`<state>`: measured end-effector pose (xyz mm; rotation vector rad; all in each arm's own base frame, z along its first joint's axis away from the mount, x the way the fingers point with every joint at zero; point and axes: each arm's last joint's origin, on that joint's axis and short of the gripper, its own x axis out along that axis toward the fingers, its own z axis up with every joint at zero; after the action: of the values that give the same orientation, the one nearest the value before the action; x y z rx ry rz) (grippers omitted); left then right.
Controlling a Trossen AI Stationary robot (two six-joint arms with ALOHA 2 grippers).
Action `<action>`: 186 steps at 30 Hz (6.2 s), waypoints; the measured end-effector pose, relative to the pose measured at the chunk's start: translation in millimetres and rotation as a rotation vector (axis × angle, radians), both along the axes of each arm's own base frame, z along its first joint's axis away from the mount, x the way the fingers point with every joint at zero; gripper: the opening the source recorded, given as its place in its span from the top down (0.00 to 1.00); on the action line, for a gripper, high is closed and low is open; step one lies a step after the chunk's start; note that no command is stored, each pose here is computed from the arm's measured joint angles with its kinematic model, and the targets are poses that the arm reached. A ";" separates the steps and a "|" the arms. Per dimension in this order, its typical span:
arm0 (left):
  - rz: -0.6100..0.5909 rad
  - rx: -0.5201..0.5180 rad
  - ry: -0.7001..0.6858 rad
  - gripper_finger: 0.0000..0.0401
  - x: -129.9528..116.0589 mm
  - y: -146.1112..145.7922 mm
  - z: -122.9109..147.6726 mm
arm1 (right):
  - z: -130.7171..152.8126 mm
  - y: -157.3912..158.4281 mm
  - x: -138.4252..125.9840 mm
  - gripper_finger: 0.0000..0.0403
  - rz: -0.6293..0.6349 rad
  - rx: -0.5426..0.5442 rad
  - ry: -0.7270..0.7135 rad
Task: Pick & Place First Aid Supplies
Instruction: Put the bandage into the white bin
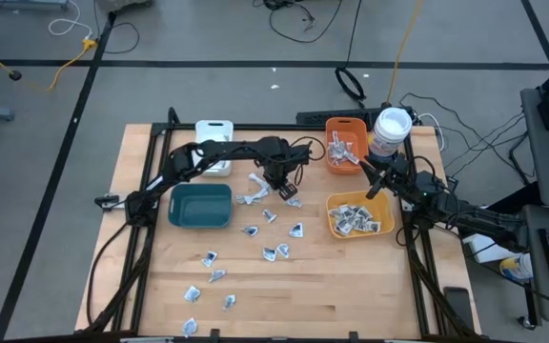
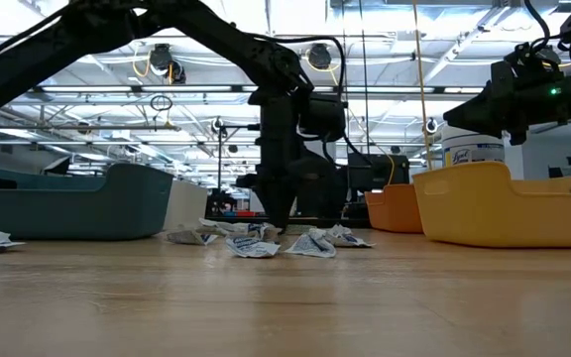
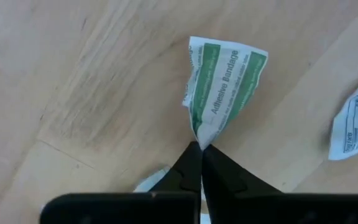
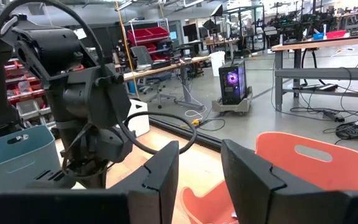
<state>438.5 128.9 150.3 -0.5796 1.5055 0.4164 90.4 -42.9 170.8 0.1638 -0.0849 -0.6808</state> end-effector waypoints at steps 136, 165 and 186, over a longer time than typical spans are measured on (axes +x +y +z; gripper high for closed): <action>-1.127 0.037 -0.145 0.38 -69.7 39.6 64.9 | 0.1 0.0 0.0 0.71 0.000 0.000 0.000; -1.107 0.009 -0.010 0.80 -47.8 28.5 3.4 | 0.1 0.0 0.0 0.71 0.000 0.000 0.000; -0.659 0.116 -0.084 0.99 -67.0 38.6 66.1 | 0.1 0.0 0.0 0.71 -0.001 0.000 0.000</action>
<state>371.5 167.6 216.4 0.0083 1.4852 -0.0338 90.3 -42.9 170.8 0.1638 -0.0852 -0.6813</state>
